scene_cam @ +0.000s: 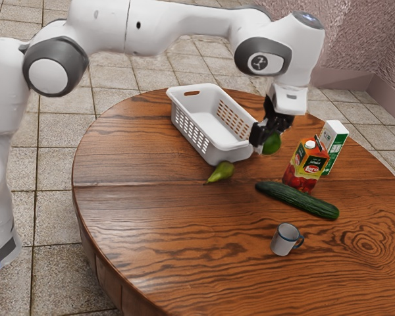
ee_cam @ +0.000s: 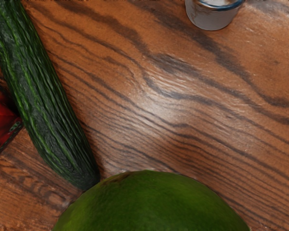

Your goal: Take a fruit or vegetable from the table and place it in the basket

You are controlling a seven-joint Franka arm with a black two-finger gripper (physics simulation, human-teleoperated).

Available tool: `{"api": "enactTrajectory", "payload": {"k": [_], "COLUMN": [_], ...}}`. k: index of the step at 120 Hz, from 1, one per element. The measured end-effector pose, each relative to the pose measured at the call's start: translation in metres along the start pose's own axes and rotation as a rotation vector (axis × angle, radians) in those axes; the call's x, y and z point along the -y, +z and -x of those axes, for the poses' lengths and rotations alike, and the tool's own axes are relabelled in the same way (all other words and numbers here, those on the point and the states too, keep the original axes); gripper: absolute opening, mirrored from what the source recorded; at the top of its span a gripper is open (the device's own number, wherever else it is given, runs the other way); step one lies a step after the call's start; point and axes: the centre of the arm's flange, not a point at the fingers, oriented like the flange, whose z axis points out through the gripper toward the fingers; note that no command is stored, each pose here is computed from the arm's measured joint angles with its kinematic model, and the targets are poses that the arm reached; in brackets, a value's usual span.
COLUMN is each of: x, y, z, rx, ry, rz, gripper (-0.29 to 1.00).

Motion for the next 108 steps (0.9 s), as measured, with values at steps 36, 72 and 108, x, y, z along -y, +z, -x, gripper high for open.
{"api": "enactTrajectory", "payload": {"k": [36, 72, 108], "x": [0.076, 0.139, 0.169], "y": [-0.019, 0.033, 0.081], "z": [0.185, 0.305, 0.286], "rx": [0.082, 0.134, 0.125], "ry": [-0.331, -0.507, -0.436], "rz": [0.022, 0.078, 0.114], "gripper": [0.39, 0.38, 0.38]}}
